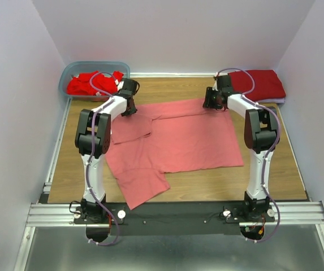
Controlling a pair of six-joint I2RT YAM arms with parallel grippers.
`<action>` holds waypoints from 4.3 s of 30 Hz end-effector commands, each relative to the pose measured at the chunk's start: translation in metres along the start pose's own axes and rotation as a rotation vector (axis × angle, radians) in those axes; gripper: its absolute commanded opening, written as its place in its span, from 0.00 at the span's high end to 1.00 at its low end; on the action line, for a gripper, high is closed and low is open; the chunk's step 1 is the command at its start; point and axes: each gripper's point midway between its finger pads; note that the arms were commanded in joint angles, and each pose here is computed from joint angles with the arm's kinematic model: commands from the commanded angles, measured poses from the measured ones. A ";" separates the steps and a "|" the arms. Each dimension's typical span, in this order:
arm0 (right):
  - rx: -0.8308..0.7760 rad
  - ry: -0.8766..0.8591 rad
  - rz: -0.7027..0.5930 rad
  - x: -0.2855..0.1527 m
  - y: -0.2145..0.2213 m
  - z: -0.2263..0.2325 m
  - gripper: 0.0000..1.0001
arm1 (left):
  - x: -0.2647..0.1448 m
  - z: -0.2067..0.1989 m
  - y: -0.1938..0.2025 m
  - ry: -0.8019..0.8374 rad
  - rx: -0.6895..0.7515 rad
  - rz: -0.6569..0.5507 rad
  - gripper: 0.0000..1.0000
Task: Fold and stack the t-shirts
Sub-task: Fold the tshirt
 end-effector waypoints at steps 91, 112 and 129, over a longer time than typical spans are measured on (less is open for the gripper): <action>0.081 0.140 0.020 -0.194 0.124 -0.023 0.40 | -0.150 0.093 0.203 -0.022 -0.186 0.333 1.00; 0.441 0.429 0.144 -0.218 0.192 -0.125 0.38 | -0.164 0.087 0.185 0.092 -0.145 0.213 1.00; 0.459 0.451 0.247 -0.206 0.216 -0.129 0.51 | -0.173 0.080 0.175 0.155 -0.145 0.163 1.00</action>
Point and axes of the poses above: each gripper's point midway between its finger pads, its own x axis out along the fingers, its own z axis along the line the jaws close on, y = z × x, and after that the axes turned 5 degrees about x, right-handed
